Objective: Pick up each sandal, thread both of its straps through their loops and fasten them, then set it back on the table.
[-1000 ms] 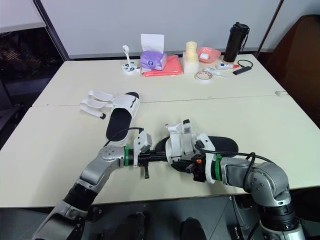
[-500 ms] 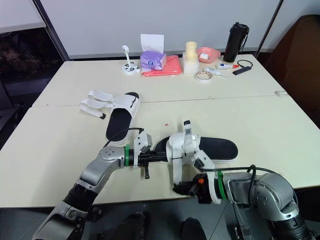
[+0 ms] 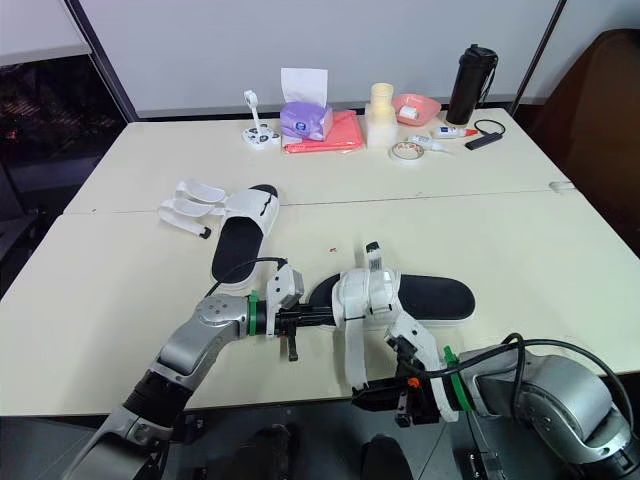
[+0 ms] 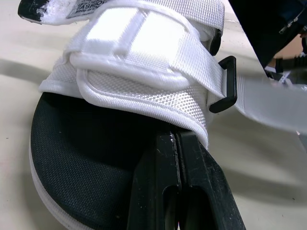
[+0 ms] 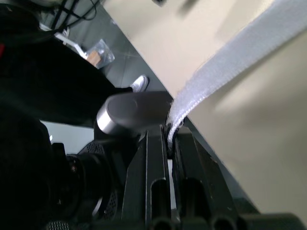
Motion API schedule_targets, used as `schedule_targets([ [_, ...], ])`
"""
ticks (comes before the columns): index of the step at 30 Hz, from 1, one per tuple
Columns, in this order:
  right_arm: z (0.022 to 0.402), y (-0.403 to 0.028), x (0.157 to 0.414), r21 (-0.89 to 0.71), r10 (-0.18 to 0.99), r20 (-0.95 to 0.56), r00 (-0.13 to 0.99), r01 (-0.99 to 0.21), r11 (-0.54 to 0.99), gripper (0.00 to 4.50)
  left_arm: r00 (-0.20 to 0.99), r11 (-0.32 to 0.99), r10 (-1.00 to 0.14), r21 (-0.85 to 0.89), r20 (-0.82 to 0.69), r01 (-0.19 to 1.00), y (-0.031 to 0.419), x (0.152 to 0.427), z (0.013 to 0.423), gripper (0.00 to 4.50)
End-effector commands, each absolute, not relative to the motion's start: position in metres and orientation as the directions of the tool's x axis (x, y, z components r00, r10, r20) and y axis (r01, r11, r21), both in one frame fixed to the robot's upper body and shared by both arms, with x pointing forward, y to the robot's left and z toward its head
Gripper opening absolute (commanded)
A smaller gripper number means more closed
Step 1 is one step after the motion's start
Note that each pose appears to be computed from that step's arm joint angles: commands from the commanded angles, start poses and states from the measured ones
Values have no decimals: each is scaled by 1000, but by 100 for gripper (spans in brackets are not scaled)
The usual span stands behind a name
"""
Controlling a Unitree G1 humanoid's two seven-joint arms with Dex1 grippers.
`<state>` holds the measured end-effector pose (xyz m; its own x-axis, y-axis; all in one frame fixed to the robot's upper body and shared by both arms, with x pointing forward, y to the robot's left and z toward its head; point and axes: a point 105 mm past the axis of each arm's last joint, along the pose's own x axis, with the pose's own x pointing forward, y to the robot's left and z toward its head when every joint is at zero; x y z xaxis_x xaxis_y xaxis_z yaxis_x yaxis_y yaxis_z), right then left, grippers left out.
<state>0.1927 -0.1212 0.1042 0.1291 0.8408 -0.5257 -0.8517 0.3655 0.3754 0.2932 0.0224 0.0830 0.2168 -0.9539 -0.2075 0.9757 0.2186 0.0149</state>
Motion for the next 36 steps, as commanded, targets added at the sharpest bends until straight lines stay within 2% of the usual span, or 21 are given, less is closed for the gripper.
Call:
schedule_targets([
  [1, 138, -119, 201, 290, 863, -479, 158, -900, 326, 3, 186, 199, -950, -27, -250, 980, 21, 287, 69, 0],
  [4, 167, -118, 221, 226, 880, -430, 202, -919, 321, 3, 189, 201, -950, -25, -247, 979, 21, 289, 70, 0],
  [7, 183, -119, 251, 187, 876, -392, 281, -908, 375, 3, 192, 203, -950, -21, -245, 979, 20, 290, 71, 0],
  [9, 186, -120, 270, 165, 862, -387, 327, -896, 413, 3, 195, 206, -950, -19, -244, 978, 20, 291, 71, 0],
  [13, 174, -124, 292, 140, 830, -427, 359, -880, 453, 3, 206, 217, -948, -17, -241, 976, 20, 291, 71, 0],
  [24, 154, -126, 317, 125, 804, -465, 370, -872, 474, 3, 231, 241, -944, -16, -236, 970, 21, 292, 71, 0],
  [27, 156, -128, 318, 137, 811, -455, 368, -871, 473, 100, 234, 245, -944, -17, -234, 969, 22, 292, 72, 0],
  [34, 182, -131, 332, 59, 810, -370, 455, -858, 509, 446, 234, 245, -945, -19, -230, 969, 22, 291, 71, 0],
  [36, 191, -133, 338, 46, 806, -333, 489, -846, 532, 446, 232, 243, -945, -19, -229, 970, 21, 291, 71, 0],
])
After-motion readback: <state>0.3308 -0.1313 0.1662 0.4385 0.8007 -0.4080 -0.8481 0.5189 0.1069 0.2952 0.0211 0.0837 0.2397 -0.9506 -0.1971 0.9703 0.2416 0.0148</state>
